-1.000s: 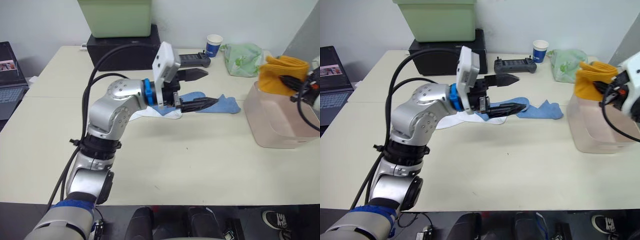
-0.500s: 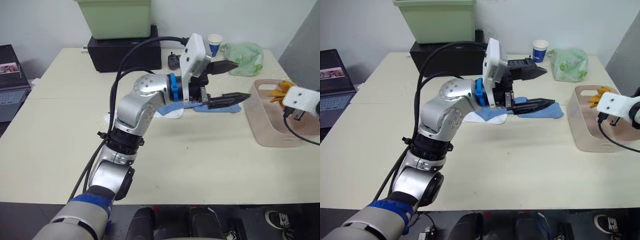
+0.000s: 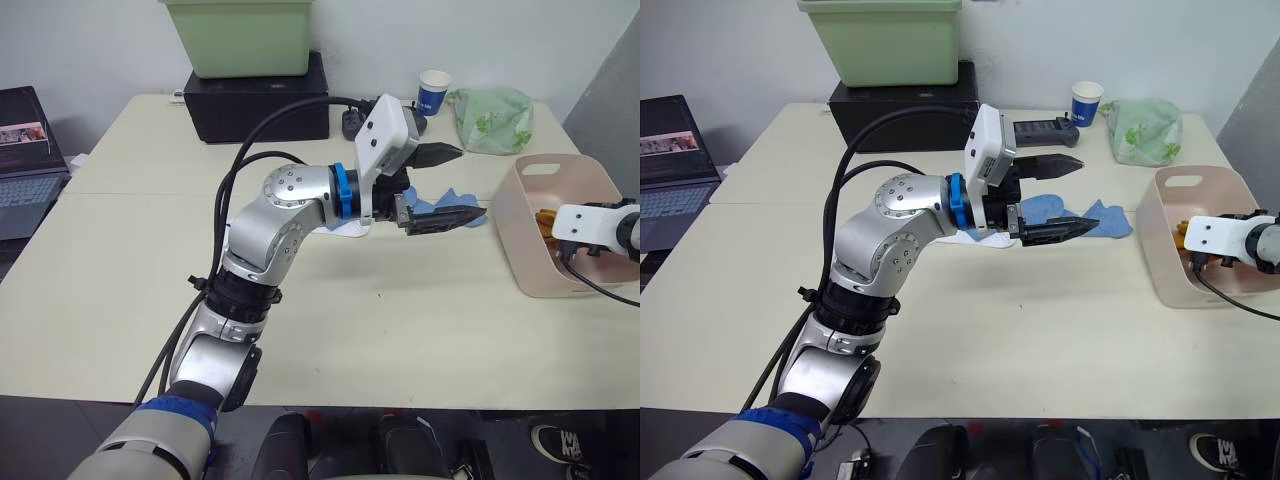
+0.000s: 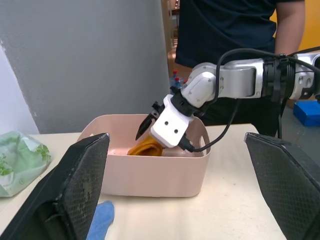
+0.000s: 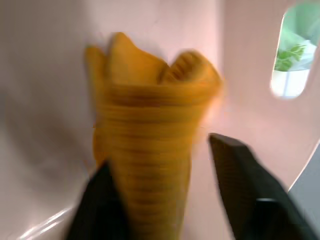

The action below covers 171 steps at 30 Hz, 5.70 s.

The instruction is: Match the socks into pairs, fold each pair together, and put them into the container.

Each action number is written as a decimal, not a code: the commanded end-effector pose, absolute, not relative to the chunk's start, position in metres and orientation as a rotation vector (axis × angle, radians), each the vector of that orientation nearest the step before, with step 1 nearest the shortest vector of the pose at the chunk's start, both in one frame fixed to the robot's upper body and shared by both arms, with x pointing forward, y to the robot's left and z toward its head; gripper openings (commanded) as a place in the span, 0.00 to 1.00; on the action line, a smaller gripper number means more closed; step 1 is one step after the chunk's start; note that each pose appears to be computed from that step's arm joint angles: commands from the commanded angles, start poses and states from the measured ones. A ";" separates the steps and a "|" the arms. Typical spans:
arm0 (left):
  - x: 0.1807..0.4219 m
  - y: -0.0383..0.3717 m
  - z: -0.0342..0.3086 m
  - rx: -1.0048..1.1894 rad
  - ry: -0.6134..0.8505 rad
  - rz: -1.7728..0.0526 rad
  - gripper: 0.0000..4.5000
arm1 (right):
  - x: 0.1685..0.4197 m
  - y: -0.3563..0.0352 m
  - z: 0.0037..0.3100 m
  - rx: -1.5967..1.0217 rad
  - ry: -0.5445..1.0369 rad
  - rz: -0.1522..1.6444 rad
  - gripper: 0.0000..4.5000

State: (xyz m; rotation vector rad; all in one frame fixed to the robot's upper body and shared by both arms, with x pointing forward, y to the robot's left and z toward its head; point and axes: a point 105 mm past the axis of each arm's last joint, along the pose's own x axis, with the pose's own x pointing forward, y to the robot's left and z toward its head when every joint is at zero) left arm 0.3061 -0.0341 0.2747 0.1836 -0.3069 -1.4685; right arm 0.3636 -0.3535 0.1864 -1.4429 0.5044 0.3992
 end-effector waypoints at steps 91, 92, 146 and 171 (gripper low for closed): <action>0.305 0.123 0.189 0.163 -0.225 -0.674 1.00 | 0.462 -0.095 0.136 -0.678 0.048 0.530 0.22; 0.306 0.123 0.190 0.163 -0.226 -0.674 1.00 | 0.462 -0.095 0.138 -0.676 0.043 0.528 0.15; 0.298 0.146 0.158 0.242 -0.034 -0.804 1.00 | 0.345 -0.084 0.122 -0.497 0.188 0.819 0.65; 0.260 0.163 0.135 0.153 0.245 -0.958 1.00 | 0.264 -0.083 0.128 -0.522 0.260 1.306 0.00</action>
